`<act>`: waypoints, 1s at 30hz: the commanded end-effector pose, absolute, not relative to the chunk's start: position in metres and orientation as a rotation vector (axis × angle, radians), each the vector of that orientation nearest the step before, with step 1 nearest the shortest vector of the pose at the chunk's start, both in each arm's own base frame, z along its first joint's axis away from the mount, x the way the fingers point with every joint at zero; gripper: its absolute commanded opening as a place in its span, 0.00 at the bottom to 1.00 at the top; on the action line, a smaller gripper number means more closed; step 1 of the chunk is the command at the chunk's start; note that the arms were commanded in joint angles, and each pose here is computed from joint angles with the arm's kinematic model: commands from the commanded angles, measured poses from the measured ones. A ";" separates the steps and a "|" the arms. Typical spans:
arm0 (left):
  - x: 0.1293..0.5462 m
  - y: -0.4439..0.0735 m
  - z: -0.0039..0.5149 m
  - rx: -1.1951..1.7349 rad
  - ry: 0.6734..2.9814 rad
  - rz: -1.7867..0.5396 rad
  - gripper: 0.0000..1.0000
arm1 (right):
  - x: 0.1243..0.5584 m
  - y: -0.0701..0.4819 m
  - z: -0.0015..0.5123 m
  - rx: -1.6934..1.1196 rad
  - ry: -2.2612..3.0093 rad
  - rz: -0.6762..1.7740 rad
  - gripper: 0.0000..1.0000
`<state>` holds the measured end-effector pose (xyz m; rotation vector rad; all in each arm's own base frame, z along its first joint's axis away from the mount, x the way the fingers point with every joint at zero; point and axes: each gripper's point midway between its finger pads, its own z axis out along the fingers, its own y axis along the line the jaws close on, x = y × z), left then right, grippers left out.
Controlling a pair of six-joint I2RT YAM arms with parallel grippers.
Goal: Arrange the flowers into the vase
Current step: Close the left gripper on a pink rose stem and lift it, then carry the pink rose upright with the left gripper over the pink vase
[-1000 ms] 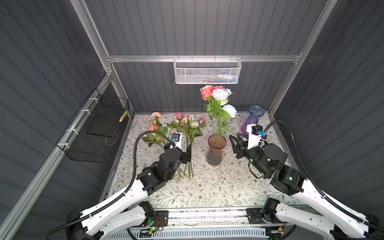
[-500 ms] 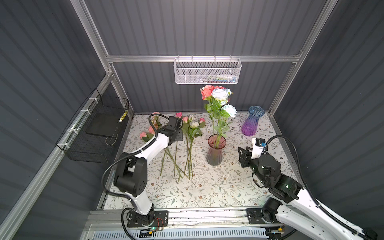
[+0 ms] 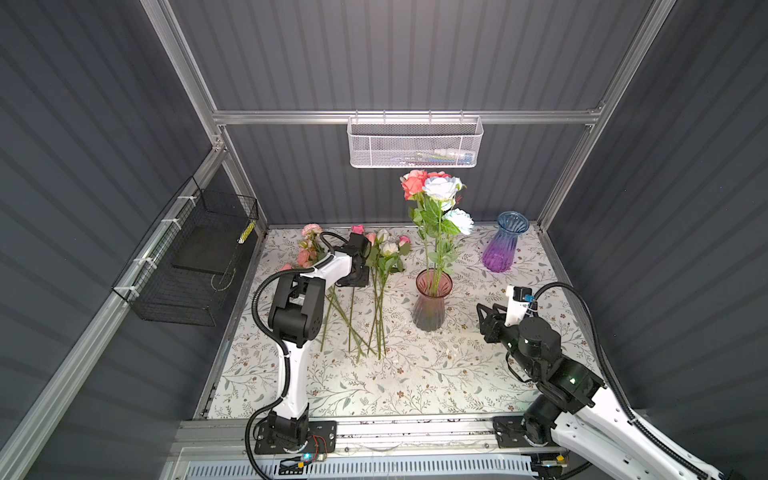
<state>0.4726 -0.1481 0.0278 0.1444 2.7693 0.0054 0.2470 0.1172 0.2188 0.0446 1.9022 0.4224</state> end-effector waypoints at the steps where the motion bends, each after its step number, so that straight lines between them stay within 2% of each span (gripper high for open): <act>1: 0.468 -0.149 0.020 0.164 2.816 -0.019 0.26 | 0.247 0.117 0.224 0.062 1.879 0.450 0.52; 6: 0.475 -0.157 0.032 0.137 2.769 -0.100 0.19 | 0.249 0.119 0.225 0.060 1.876 0.458 0.52; 9: 0.483 -0.167 0.044 0.122 2.729 -0.183 0.12 | 0.250 0.121 0.225 0.060 1.884 0.465 0.52; 17: 0.498 -0.173 0.094 0.066 2.574 -0.255 0.00 | 0.248 0.123 0.230 0.060 1.883 0.489 0.52; 30: 0.475 -0.189 0.203 0.189 2.082 -0.500 0.00 | 0.251 0.131 0.241 0.046 1.881 0.526 0.51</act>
